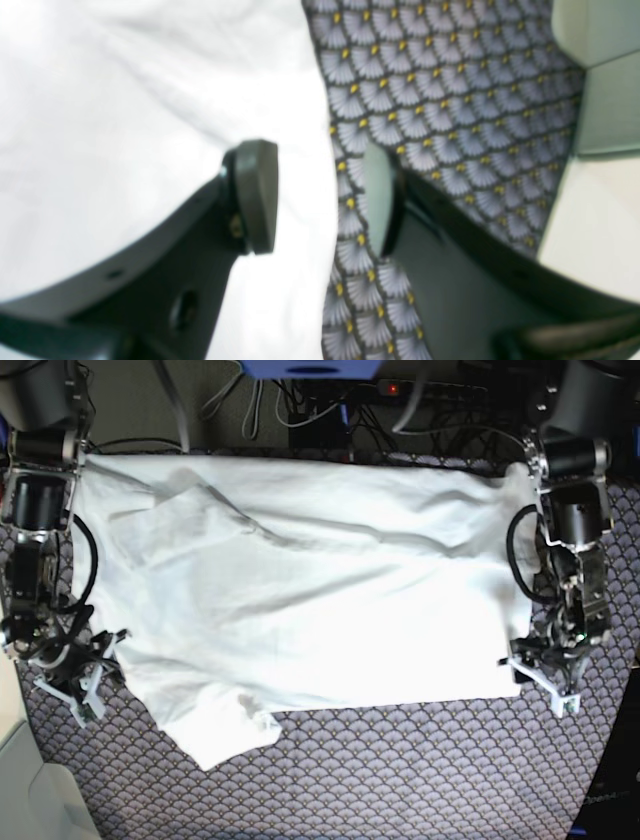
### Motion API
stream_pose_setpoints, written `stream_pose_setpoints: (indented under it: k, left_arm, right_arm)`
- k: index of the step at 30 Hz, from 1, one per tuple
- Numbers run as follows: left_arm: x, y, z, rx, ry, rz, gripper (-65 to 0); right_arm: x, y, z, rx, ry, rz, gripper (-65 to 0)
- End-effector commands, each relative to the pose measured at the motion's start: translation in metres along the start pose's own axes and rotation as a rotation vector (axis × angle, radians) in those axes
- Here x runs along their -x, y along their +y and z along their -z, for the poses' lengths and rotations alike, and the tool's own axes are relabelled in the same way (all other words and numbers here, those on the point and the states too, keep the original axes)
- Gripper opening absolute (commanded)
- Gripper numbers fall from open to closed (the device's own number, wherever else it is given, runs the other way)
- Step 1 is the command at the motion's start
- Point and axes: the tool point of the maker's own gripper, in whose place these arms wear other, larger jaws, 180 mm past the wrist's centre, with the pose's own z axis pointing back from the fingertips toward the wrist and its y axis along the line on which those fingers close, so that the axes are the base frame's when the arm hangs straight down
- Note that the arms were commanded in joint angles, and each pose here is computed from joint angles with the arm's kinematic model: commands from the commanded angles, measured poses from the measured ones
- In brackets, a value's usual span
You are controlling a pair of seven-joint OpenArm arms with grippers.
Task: Fold the T-shirt properly
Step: 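Move both grippers down to the shirt's hem-side corners, then grasp the hem-side corners with the left and right grippers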
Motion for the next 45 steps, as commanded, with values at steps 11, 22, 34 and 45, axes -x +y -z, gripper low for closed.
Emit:
stream_pose_setpoints:
  k: [11, 22, 34, 45]
  left_arm:
    - [-0.031, -0.02, 0.027, 0.033, -0.093, -0.052, -31.4]
    - [-0.025, -0.016, 0.032, 0.023, -0.11, -0.08, -31.4]
    - [-0.034, 0.002, 0.031, -0.067, -0.122, -0.104, -31.4]
    - [-0.01, -0.002, 0.038, -0.073, -0.141, -0.123, -31.3]
  right_arm:
    - [-0.014, -0.005, 0.021, -0.01, -0.078, 0.041, -36.3]
    - [-0.018, -0.009, 0.022, -0.008, -0.082, 0.047, -36.3]
    - [-0.015, -0.007, 0.022, -0.011, -0.077, 0.048, -36.3]
    - [-0.005, -0.003, 0.022, -0.017, -0.058, 0.048, -36.3]
